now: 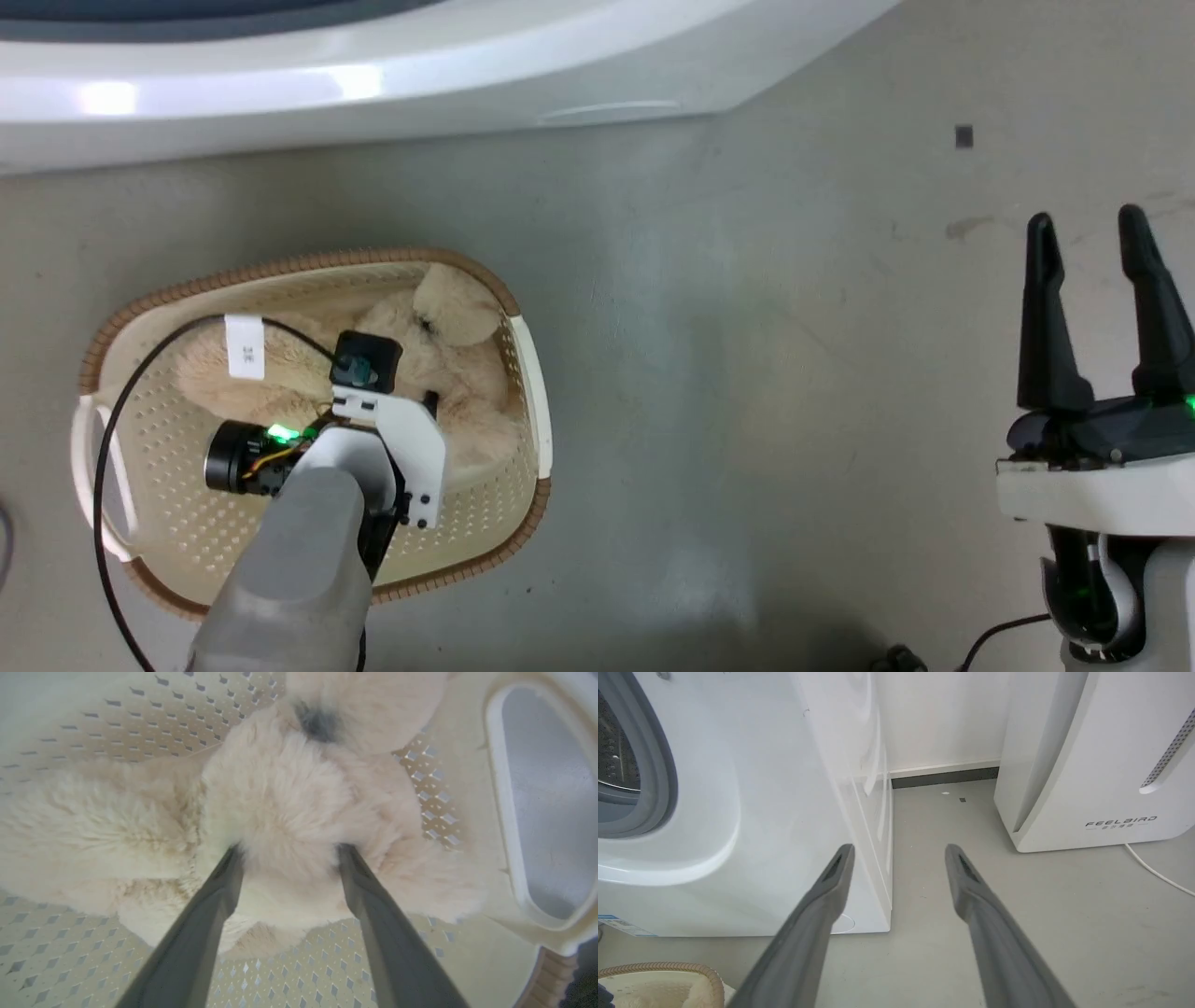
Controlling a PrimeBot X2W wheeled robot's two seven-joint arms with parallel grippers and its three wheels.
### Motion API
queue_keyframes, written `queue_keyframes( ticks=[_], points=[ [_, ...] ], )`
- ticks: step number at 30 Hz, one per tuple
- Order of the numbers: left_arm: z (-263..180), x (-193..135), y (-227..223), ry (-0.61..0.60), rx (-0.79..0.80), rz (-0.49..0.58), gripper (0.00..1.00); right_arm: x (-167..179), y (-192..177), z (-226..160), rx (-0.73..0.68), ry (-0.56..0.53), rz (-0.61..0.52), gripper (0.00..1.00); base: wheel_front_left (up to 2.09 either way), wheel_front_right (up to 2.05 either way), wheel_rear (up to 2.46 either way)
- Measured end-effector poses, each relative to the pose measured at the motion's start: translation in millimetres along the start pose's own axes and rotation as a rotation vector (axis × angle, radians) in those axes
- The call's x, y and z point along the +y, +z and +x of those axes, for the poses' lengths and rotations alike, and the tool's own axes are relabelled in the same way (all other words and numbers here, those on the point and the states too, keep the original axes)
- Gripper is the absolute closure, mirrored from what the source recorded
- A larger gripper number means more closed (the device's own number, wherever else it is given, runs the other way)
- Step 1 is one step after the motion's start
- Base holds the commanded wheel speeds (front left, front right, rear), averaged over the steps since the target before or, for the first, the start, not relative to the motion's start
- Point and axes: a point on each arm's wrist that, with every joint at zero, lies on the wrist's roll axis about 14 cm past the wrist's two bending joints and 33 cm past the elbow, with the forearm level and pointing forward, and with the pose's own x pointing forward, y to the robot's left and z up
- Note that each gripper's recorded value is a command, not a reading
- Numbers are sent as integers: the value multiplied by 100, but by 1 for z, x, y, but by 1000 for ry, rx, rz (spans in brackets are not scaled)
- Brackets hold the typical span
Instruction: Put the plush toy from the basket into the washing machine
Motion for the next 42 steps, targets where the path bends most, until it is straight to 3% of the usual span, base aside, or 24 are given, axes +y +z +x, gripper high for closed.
queue_keyframes(
  ticks=[17,18,19,32,42],
  points=[
    [49,1,-31,-24,150,18,0,-12,-37,13,42,-32,27,0,0,0,0],
    [52,1,-32,-25,154,24,16,-14,-38,14,39,-35,29,0,0,0,0],
    [54,1,-33,-26,159,29,100,-15,-38,15,36,-37,30,0,0,0,0],
    [53,3,-38,-29,197,35,100,-25,-19,17,-33,-67,55,0,0,0,0],
    [14,6,-25,-20,120,22,100,-26,14,6,-101,-79,79,0,0,0,0]
  ],
)
